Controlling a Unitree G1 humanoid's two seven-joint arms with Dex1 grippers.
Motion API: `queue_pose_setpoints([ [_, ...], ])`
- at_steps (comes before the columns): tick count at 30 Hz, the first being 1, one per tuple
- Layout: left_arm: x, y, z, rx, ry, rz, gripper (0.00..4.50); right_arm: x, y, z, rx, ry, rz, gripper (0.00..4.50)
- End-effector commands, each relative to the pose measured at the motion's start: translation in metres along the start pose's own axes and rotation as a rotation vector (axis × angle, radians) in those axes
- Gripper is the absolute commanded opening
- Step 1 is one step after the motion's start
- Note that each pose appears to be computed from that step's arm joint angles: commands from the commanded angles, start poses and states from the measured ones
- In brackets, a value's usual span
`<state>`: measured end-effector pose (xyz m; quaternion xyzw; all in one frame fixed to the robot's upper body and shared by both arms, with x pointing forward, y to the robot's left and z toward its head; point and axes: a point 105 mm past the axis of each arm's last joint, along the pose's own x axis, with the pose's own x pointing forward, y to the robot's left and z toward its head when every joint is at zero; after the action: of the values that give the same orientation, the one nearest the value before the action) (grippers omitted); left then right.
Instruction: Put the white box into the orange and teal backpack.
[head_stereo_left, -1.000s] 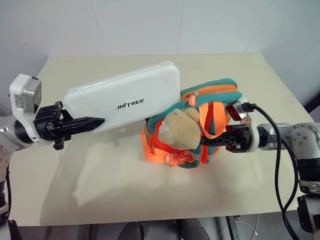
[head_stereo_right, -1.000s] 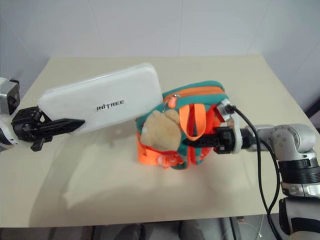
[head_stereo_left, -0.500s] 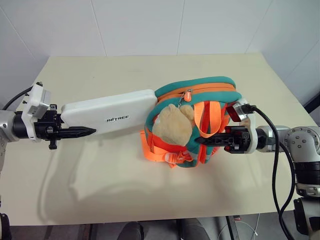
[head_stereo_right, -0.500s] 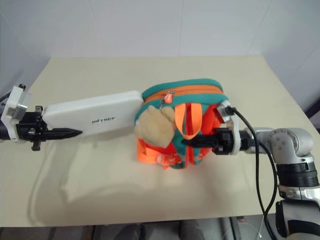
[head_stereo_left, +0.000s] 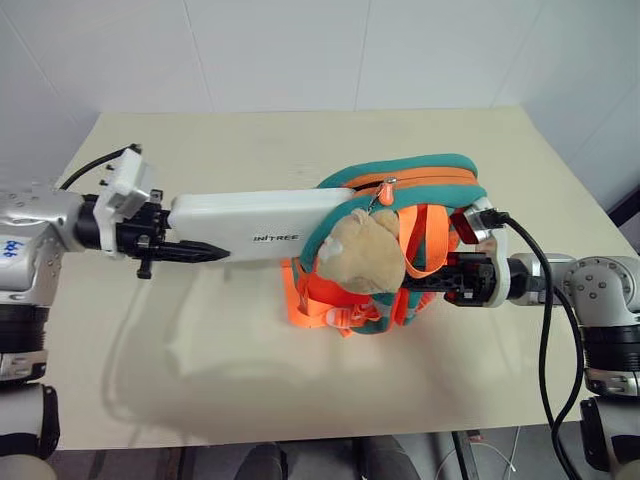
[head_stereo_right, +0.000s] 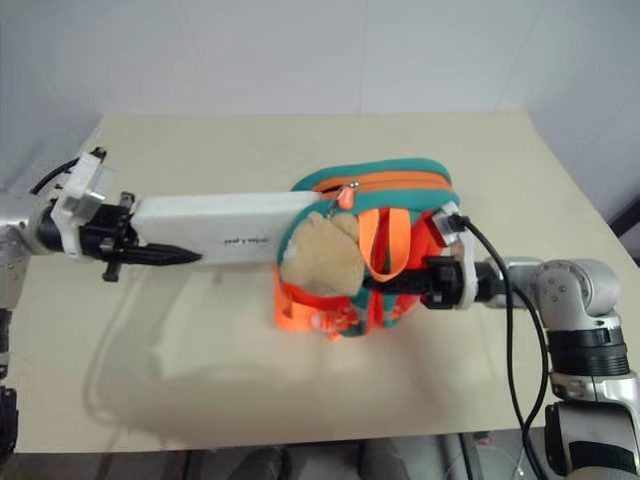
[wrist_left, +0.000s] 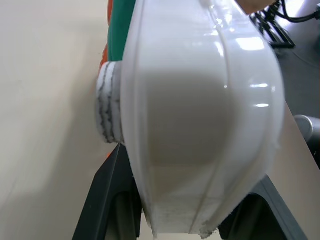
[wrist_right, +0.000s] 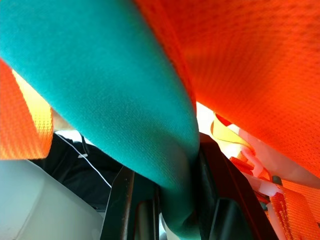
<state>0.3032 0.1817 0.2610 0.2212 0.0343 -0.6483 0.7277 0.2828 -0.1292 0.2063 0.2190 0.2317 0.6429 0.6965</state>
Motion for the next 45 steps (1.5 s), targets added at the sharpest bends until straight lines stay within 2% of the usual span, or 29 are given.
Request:
queue_pose_setpoints([
  [1,0.020,0.000,0.017,0.068,0.034,-0.095,1.40,0.002,0.007,0.006,-0.042,0.000,0.023,1.36],
  [9,0.066,0.013,0.027,0.154,0.119,-0.120,1.40,0.004,0.007,0.004,-0.041,-0.003,0.024,1.36],
  [12,0.095,0.012,0.038,0.187,0.076,-0.151,1.40,0.005,0.006,0.003,-0.041,-0.007,0.023,1.36],
  [15,0.113,0.008,0.043,0.201,0.041,-0.173,1.40,0.005,0.007,0.002,-0.043,-0.010,0.023,1.36],
  [18,0.124,0.000,0.042,0.145,0.050,-0.220,1.40,0.006,0.007,0.002,-0.045,-0.015,0.023,1.36],
  [22,0.145,0.003,0.048,0.144,0.004,-0.178,1.40,0.007,0.006,0.000,-0.043,-0.023,0.021,1.36],
  [34,0.169,0.013,0.069,0.203,-0.031,-0.136,1.40,0.010,0.006,0.000,-0.045,-0.027,0.032,1.36],
  [39,0.174,0.012,0.067,0.186,-0.061,-0.140,1.40,0.011,0.007,-0.001,-0.047,-0.023,0.033,1.36],
  [41,0.172,0.013,0.064,0.175,-0.057,-0.126,2.12,0.011,0.008,-0.001,-0.047,-0.023,0.033,1.32],
  [45,0.150,0.016,0.063,0.164,-0.081,-0.084,3.26,0.008,0.007,-0.002,-0.045,-0.023,0.023,1.32],
])
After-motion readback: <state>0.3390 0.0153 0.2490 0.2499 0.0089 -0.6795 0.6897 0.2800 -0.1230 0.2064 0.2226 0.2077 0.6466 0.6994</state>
